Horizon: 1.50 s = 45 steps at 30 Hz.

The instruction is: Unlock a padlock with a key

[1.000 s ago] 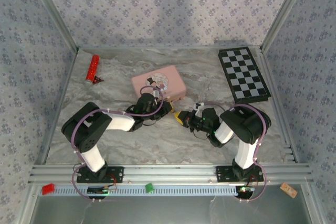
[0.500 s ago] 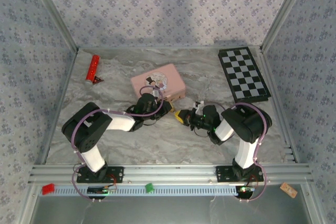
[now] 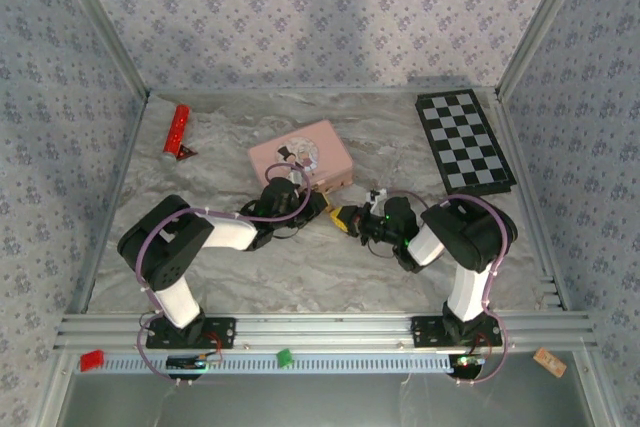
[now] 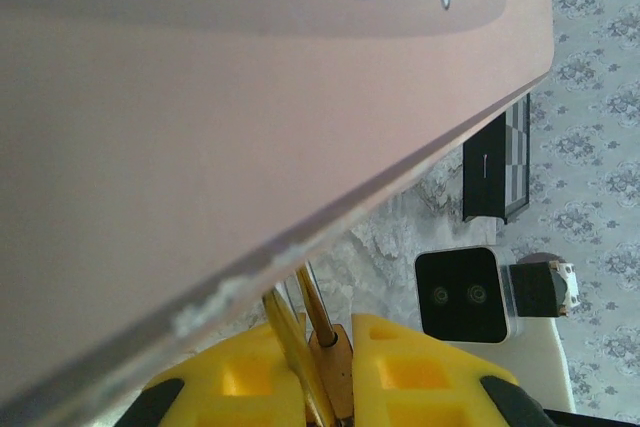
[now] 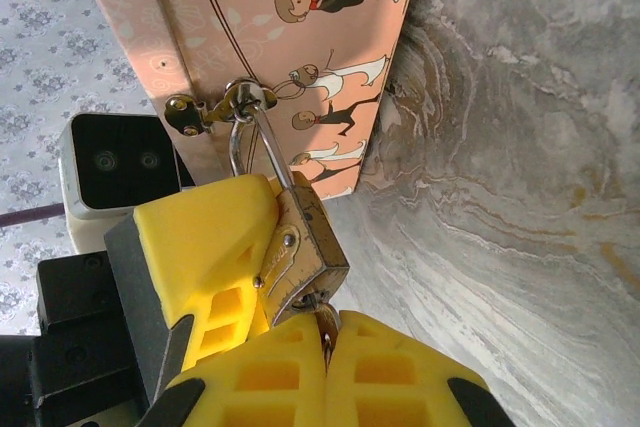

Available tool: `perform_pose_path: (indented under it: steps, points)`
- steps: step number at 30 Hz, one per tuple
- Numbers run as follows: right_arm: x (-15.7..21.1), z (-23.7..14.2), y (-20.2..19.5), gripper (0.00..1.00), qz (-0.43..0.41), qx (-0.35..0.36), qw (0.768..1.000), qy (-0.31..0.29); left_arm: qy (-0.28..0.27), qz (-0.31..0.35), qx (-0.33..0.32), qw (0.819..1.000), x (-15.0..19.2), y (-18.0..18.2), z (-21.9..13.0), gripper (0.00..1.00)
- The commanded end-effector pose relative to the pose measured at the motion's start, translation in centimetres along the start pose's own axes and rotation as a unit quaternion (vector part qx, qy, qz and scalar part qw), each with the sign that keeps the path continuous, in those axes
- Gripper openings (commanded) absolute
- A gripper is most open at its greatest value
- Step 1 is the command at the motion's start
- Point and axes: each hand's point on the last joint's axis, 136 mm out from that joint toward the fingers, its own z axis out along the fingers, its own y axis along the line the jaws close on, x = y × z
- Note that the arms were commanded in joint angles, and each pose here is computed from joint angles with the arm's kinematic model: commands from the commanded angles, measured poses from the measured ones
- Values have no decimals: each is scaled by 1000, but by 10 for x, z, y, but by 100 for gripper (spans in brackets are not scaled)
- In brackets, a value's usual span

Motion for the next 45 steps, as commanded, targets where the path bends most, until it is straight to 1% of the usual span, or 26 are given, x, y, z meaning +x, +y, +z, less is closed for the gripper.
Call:
perform_pose_path:
  steps: [1,4,9,14,20,25,31,37,39,42,45]
  points:
    - [-15,11,46,0,-49,-70,996,-16,93,-13,33,995,46,-16,2,7]
    - [-16,14,58,0,-60,-83,995,-10,91,-12,23,995,46,-11,0,7]
    - [-17,17,61,0,-71,-85,994,-6,90,-11,23,996,46,-11,-1,6]
    - [-19,17,58,0,-80,-77,994,-6,91,-12,22,996,47,-10,-1,5]
    - [-33,6,49,0,-83,-65,994,-21,90,-15,15,996,48,-4,-3,4]
    - [-26,8,40,0,-82,-54,995,-13,76,-16,15,997,41,-6,-5,4]
    - [-14,8,35,9,-86,-51,995,-3,61,-18,15,998,34,-9,-5,4]
    - [-12,-1,21,31,-83,-33,996,-12,48,-23,18,998,25,-10,-5,4]
    - [-11,-3,17,36,-82,-29,996,-15,45,-24,19,998,23,-10,-6,4]
    - [-10,-6,15,37,-81,-25,996,-16,44,-24,20,999,22,-10,-7,4]
    - [-6,-7,13,33,-77,-23,997,-13,42,-23,20,999,22,-10,-8,4]
